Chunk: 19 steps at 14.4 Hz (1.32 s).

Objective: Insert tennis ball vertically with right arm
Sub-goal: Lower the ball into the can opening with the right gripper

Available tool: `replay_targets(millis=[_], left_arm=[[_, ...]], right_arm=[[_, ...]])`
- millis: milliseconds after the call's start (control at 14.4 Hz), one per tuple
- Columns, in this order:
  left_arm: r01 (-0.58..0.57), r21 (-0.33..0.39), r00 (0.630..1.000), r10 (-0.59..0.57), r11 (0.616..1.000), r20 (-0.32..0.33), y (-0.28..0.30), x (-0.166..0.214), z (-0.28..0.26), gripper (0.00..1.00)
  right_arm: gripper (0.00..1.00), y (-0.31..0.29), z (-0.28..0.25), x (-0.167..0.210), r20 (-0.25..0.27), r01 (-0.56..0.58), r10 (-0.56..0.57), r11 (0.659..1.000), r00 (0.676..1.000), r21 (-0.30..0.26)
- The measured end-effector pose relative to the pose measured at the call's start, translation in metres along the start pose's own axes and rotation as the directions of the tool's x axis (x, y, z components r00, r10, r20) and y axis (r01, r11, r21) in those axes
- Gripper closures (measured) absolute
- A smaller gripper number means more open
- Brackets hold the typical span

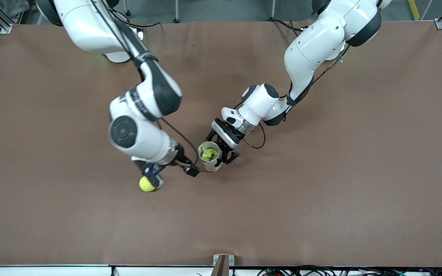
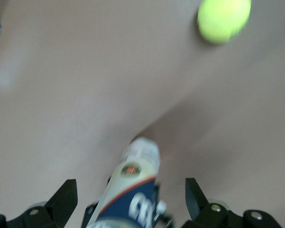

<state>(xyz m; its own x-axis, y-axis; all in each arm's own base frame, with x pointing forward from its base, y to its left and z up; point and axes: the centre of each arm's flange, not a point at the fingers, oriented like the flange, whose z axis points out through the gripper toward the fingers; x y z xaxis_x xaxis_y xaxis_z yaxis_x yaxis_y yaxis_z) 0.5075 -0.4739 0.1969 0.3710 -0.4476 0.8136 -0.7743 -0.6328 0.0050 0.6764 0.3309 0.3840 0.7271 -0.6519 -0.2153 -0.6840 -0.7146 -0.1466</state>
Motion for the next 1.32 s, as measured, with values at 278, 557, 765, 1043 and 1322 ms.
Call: replay_targets(millis=[278, 557, 765, 1043, 1322], left_arm=[[0.0, 0.0, 1.0, 0.0, 1.0, 0.001, 0.0, -0.001, 0.0, 0.22], [0.0, 0.0, 1.0, 0.0, 1.0, 0.002, 0.0, -0.001, 0.0, 0.21], [0.0, 0.0, 1.0, 0.0, 1.0, 0.002, 0.0, -0.001, 0.0, 0.21], [0.0, 0.0, 1.0, 0.0, 1.0, 0.002, 0.0, -0.001, 0.0, 0.21], [0.0, 0.0, 1.0, 0.0, 1.0, 0.002, 0.0, -0.001, 0.0, 0.21]], right_arm=[[0.0, 0.051, 0.009, 0.082, -0.035, 0.159, -0.163, 0.983, 0.986, -0.094], [0.0, 0.072, 0.058, 0.101, -0.144, 0.216, -0.241, 0.961, 0.96, -0.17], [0.0, 0.092, 0.086, 0.12, -0.212, 0.252, -0.294, 0.946, 0.932, -0.204], [0.0, 0.111, 0.105, 0.136, -0.242, 0.266, -0.304, 0.947, 0.921, -0.179], [0.0, 0.11, 0.117, 0.13, -0.246, 0.28, -0.315, 0.945, 0.917, -0.167]])
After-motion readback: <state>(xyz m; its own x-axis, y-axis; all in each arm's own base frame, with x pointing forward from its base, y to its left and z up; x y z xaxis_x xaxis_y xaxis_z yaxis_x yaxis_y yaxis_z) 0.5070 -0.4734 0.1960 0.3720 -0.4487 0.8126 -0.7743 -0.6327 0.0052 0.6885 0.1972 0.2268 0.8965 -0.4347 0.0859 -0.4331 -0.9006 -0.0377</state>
